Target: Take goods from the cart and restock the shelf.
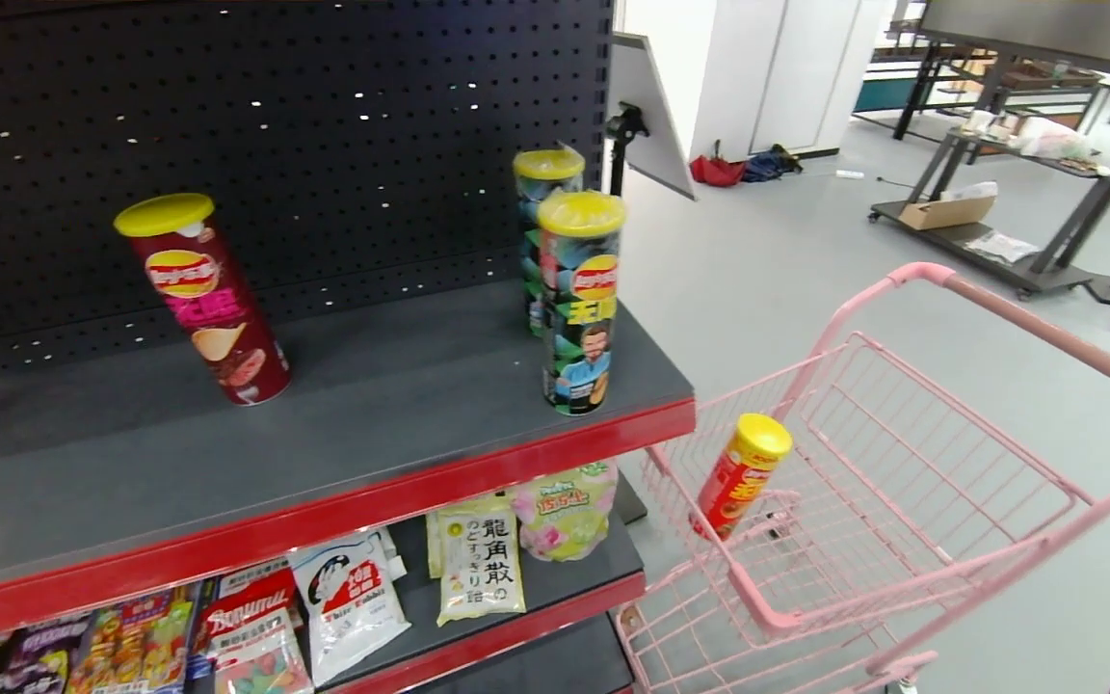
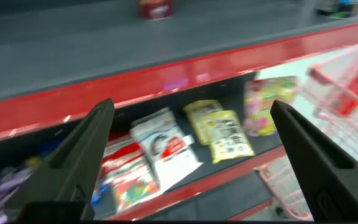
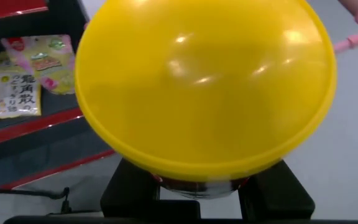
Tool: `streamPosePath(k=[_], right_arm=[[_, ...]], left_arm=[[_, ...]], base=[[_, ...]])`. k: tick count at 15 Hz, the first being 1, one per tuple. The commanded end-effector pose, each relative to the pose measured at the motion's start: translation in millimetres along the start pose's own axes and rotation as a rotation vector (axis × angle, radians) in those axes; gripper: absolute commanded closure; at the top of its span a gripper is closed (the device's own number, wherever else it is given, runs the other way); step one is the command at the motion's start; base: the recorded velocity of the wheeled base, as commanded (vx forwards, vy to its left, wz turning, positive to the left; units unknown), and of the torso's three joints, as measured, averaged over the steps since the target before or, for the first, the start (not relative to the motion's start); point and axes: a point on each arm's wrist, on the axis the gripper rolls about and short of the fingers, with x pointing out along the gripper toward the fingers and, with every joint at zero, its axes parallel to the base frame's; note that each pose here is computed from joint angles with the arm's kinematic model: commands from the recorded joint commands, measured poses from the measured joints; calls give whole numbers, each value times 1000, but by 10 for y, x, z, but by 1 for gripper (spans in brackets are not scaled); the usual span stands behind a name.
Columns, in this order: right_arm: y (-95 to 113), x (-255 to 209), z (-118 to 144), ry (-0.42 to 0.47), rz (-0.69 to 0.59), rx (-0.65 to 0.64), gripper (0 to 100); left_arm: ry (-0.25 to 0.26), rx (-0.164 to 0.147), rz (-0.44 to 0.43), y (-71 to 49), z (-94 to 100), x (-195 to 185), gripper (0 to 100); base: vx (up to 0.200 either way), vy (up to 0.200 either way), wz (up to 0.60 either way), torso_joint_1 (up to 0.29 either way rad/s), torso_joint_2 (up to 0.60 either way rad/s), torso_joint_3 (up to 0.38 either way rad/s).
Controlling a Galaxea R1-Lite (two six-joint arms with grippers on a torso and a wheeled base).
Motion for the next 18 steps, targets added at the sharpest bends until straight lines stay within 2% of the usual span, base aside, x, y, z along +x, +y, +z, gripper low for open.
streamPosePath(k=[1, 5, 10, 11, 13, 18], right_arm=[[1, -14, -28, -4, 2, -1, 100], [6, -62, -134, -25, 6, -4, 100], [9, -198, -319, -108, 9, -9, 100], [7, -257, -456, -155, 29, -13, 100], [-1, -289, -588, -189, 61, -20, 100], [-16, -300, -604, -213, 93, -42, 100]], left_arm=[[0, -1, 0, 0, 1, 1, 0], [0, 0, 0, 0, 1, 1, 0], [0, 2, 0, 0, 1, 1, 0], [0, 2, 0, 0, 1, 1, 0], [0, 2, 0, 0, 1, 1, 0], [0, 2, 0, 0, 1, 1, 0]], base=[[0, 0, 600, 12, 2, -2], [0, 0, 600, 2, 0, 4], [0, 0, 0, 0, 0, 0], [0, 200, 0, -2, 2, 2], [0, 200, 0, -2, -5, 2], [0, 200, 0, 0, 3, 0]])
